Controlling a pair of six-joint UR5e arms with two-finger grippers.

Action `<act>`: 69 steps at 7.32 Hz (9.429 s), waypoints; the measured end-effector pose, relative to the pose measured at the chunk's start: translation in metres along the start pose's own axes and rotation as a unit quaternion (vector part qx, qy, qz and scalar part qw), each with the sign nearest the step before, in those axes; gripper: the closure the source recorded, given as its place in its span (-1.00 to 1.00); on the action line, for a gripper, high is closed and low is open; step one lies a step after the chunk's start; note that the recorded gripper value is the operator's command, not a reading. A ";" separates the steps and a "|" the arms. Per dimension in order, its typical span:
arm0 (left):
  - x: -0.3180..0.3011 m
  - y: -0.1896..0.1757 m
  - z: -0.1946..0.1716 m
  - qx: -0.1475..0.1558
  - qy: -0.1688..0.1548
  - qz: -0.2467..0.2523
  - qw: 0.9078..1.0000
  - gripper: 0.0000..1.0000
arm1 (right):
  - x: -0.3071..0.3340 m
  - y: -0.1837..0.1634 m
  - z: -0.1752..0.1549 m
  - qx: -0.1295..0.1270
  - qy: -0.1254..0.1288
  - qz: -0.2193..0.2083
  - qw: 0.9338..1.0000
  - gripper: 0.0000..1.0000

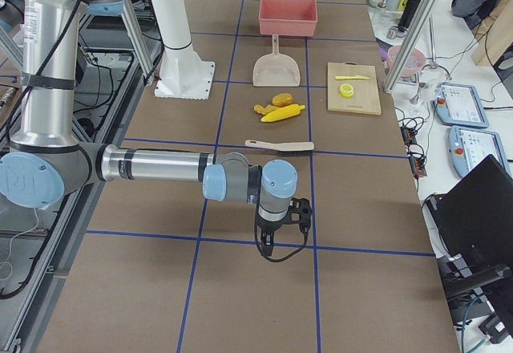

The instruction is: Sweep and dump trash into bin

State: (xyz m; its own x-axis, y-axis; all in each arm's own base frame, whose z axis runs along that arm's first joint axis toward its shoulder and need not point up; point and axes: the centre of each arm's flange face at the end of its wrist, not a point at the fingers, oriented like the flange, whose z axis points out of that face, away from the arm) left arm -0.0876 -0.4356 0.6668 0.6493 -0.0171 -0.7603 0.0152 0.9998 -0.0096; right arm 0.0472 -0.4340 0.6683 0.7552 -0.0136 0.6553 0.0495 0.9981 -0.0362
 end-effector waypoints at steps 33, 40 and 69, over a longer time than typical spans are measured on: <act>0.484 -0.106 -0.022 -0.038 0.003 0.457 0.889 -0.96 | -0.413 0.019 0.055 -0.057 -0.017 -0.019 0.998 -0.95; 0.657 -0.021 0.087 -0.077 -0.059 0.609 0.787 -0.96 | -0.403 0.015 0.078 -0.064 0.006 -0.028 0.998 -0.07; 0.723 -0.007 0.180 -0.046 -0.066 0.671 0.737 1.00 | -0.389 -0.017 -0.056 -0.039 -0.182 -0.066 0.980 1.00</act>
State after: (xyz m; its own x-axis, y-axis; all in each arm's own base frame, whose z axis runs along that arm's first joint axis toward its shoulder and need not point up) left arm 0.5184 -0.4563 0.2341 0.1014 0.9932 -0.0563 -0.7558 0.1137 0.6449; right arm -0.2112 -0.4485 0.3719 0.4569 -0.1059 0.8832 0.1912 0.9814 0.0188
